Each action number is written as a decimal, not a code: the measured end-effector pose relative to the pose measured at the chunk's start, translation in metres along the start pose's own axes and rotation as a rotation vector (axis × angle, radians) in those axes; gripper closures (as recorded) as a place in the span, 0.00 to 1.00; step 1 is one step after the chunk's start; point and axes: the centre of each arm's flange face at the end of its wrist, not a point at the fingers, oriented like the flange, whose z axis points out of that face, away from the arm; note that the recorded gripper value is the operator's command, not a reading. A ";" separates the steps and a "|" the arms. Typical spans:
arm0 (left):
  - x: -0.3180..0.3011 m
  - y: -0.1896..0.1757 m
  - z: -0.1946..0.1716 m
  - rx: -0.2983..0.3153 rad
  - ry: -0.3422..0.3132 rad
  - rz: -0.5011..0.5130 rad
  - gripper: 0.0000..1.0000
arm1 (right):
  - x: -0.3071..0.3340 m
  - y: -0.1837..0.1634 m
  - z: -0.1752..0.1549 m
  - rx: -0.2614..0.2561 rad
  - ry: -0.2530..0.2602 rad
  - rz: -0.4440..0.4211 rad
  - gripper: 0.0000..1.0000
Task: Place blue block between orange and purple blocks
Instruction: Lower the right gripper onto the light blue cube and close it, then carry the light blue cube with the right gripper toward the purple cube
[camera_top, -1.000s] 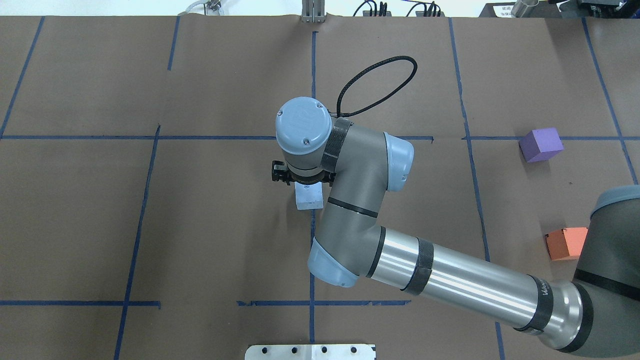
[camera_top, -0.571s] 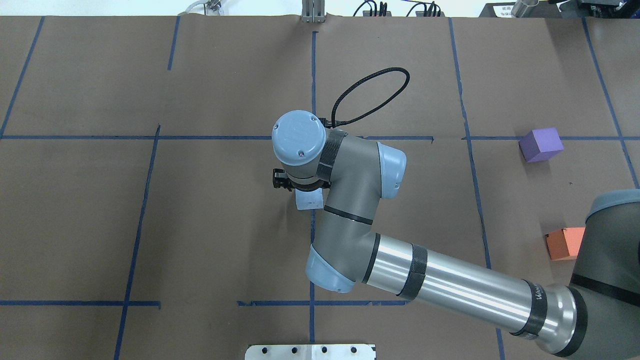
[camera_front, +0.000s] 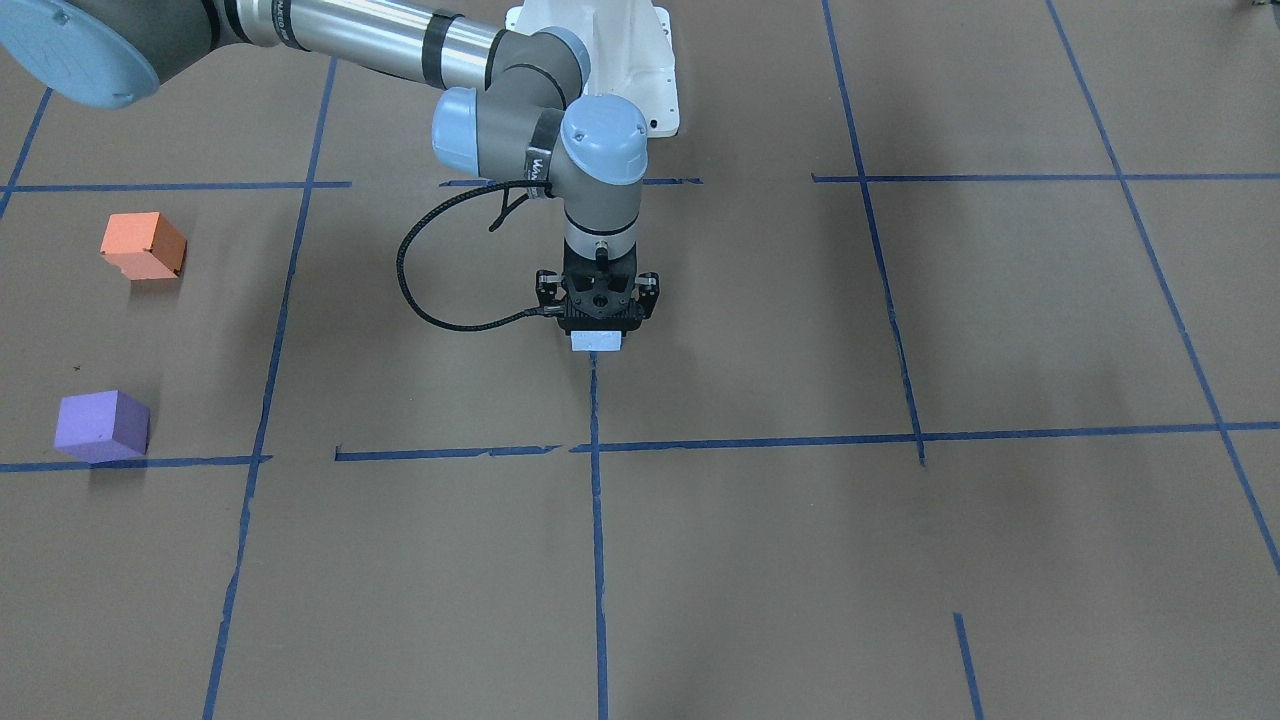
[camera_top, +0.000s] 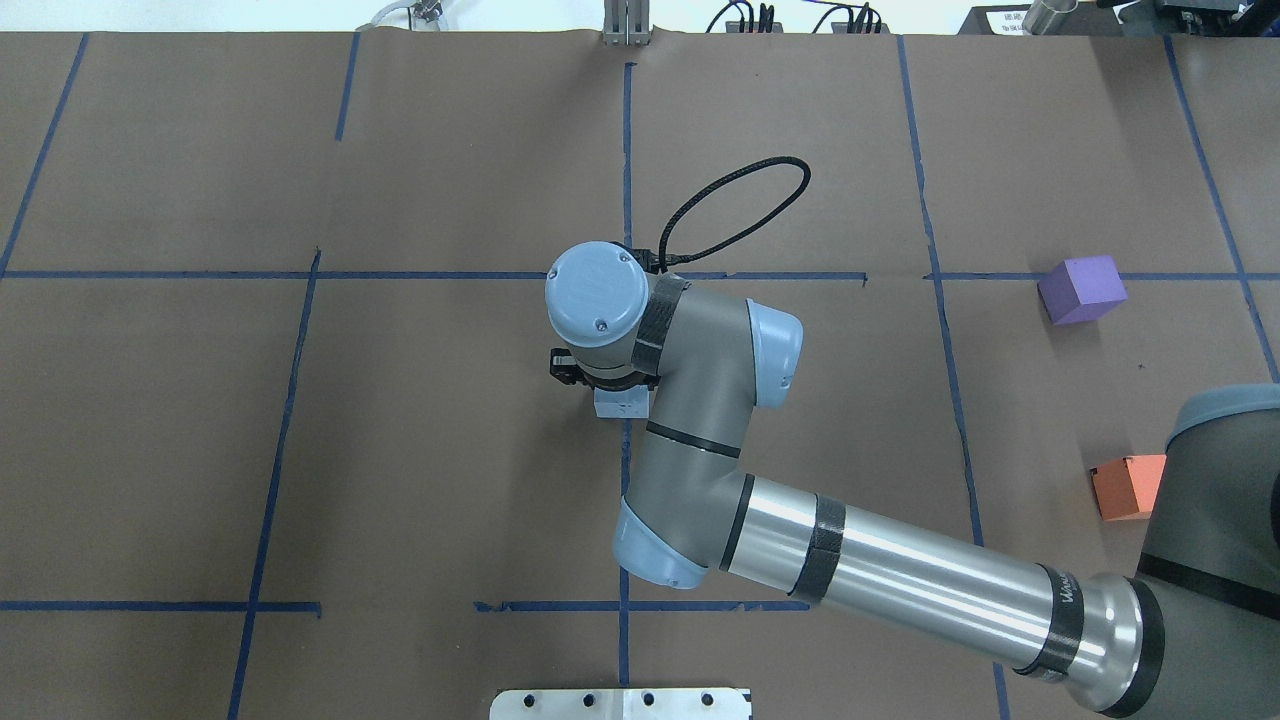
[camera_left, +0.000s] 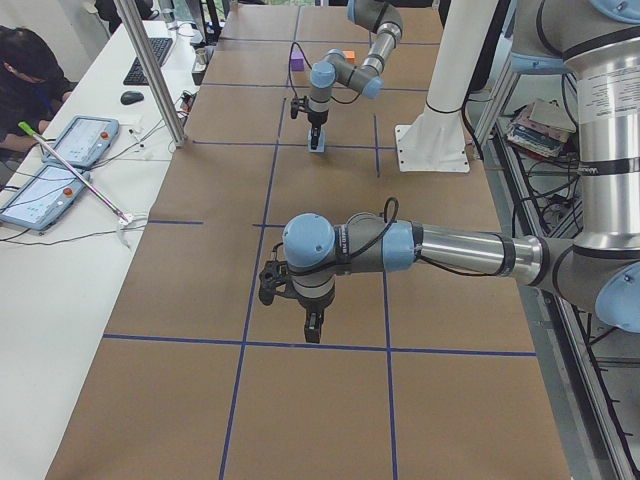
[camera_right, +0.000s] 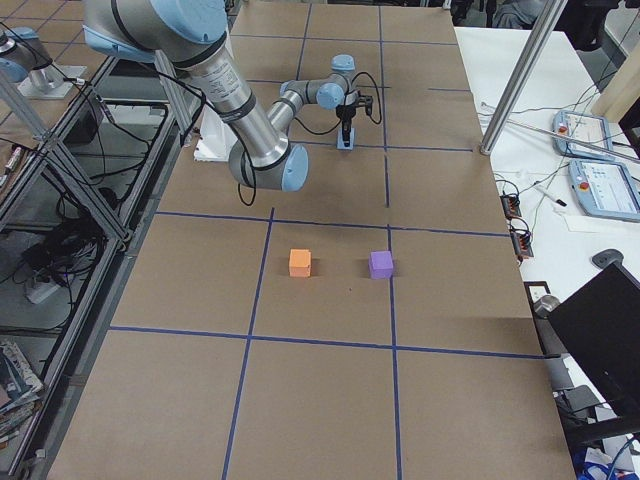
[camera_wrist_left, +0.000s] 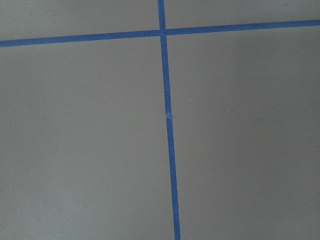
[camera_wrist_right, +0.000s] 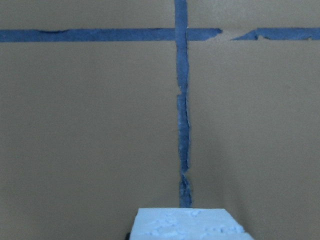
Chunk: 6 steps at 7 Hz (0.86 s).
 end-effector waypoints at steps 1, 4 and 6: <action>0.000 0.000 0.000 0.001 0.000 0.001 0.00 | 0.000 -0.003 -0.003 0.004 -0.004 0.002 0.60; 0.000 -0.001 0.000 0.000 0.000 0.000 0.00 | 0.051 -0.060 -0.024 -0.007 -0.018 0.041 0.60; 0.000 -0.001 0.000 0.001 0.000 0.001 0.00 | 0.158 -0.088 -0.030 -0.009 -0.010 -0.014 0.61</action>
